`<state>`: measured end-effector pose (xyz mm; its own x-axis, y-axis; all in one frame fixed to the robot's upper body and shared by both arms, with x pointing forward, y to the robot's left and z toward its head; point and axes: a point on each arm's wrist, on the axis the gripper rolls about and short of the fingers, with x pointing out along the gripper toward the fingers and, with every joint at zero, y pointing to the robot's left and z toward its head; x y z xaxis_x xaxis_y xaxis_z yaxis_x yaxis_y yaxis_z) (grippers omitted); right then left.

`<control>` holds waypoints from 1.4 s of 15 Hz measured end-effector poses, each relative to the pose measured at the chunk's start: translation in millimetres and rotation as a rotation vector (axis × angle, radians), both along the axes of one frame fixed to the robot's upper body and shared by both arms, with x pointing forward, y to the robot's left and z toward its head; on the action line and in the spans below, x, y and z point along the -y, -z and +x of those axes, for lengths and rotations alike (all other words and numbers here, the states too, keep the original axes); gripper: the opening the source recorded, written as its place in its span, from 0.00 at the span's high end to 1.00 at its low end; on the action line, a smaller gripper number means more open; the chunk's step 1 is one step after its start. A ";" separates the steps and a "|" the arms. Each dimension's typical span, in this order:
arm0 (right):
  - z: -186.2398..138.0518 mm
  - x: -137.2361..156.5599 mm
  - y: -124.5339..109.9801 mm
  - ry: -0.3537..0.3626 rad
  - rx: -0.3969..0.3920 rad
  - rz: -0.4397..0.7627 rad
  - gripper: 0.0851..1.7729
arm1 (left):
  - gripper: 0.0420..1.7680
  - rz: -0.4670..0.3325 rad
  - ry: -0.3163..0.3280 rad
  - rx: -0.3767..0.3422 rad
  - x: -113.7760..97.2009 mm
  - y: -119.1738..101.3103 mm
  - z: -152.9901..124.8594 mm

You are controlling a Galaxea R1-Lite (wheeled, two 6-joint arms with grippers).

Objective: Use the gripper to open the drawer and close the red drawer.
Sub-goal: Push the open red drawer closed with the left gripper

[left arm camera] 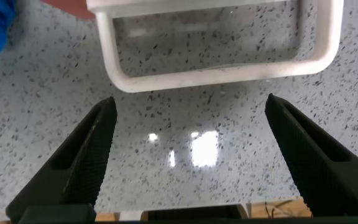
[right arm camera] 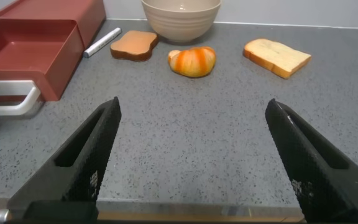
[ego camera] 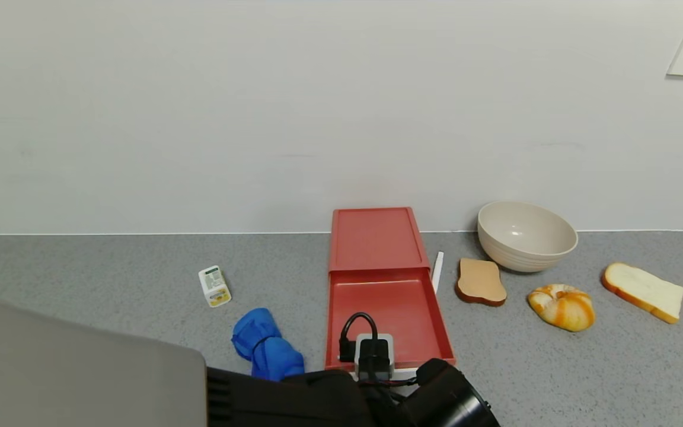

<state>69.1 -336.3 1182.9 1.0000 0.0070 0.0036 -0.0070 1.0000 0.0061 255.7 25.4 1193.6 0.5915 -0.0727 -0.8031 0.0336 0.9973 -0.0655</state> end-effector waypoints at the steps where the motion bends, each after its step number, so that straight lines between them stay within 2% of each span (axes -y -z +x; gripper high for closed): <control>1: 0.0 0.0 0.0 0.000 0.000 0.000 0.04 | 0.03 -0.005 0.001 0.014 0.6 2.1 -1.2; 9: 0.0 0.0 0.0 0.000 0.000 0.000 0.04 | 0.03 0.022 0.002 0.090 3.2 2.8 -1.5; 14: 0.0 0.0 0.0 0.001 0.000 0.000 0.04 | 0.03 -0.014 0.003 0.126 12.9 -4.5 5.2; 21: 0.0 0.0 0.0 0.001 0.000 0.000 0.04 | 0.03 -0.002 -0.024 0.189 21.6 3.1 12.3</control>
